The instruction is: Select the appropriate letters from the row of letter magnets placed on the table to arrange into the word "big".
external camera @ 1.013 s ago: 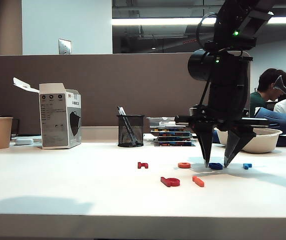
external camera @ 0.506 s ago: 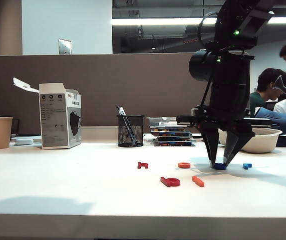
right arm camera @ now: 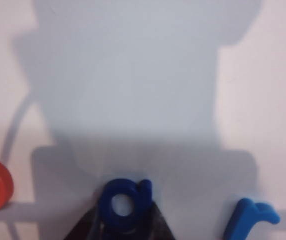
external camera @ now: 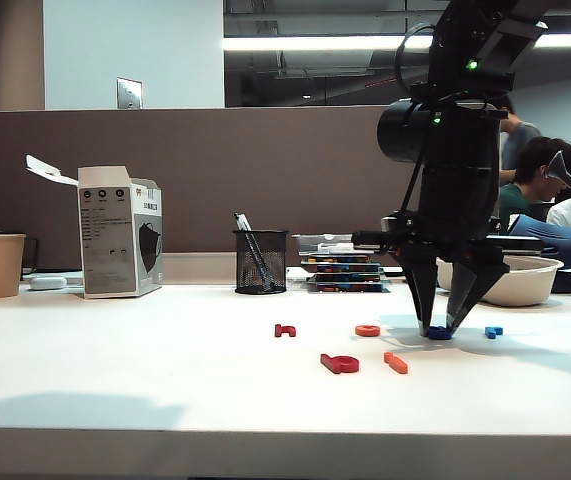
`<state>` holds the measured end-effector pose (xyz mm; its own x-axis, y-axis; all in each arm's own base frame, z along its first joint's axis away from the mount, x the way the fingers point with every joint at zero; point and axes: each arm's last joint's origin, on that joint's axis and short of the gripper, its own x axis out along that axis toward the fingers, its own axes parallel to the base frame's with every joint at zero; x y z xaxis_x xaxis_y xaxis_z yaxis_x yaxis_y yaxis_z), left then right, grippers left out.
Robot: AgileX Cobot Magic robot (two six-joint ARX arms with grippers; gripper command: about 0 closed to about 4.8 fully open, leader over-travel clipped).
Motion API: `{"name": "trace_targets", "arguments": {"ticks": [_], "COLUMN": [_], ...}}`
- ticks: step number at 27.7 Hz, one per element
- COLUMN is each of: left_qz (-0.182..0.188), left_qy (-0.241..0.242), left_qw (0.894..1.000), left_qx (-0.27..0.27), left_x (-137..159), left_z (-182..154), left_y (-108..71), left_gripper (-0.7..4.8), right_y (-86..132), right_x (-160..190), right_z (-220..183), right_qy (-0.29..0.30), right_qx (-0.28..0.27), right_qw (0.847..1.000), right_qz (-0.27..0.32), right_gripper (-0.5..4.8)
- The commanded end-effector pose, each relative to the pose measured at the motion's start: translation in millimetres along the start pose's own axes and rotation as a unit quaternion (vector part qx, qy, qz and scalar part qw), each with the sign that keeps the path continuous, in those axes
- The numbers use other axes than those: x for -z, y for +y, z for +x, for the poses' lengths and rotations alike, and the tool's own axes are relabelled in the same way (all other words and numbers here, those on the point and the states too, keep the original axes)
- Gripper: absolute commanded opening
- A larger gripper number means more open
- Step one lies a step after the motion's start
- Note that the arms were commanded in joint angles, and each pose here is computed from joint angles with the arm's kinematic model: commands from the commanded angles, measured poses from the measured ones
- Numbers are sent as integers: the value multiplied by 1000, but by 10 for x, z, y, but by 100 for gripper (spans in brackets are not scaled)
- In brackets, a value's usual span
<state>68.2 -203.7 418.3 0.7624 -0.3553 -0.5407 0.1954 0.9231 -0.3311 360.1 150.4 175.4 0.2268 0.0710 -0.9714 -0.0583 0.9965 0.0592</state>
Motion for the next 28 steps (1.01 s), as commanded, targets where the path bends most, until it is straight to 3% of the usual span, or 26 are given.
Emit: {"name": "trace_targets", "arguments": {"ticks": [1,10,20,28], "left_qz": [-1,-1,-1,-1], "left_qy": [-5,-5,-5,-5], "left_qw": [1000,1000,1000,1000], "left_qx": [0,0,-1,0], "left_x": [-10,-10,-10,-10], "left_z": [-10,-10,-10,-10], "left_y": [3,3,3,3], "left_gripper": [-5,-5,-5,-5], "right_y": [-12,-26,-24,15], "right_x": [95,130,149,236], "right_z": [73,31,-412,-427], "right_qy": [49,64,14,35], "right_qx": [4,10,-7,-2], "right_qw": [999,998,1000,999], "right_qz": [1,0,4,2], "right_gripper": [112,112,112,112]}}
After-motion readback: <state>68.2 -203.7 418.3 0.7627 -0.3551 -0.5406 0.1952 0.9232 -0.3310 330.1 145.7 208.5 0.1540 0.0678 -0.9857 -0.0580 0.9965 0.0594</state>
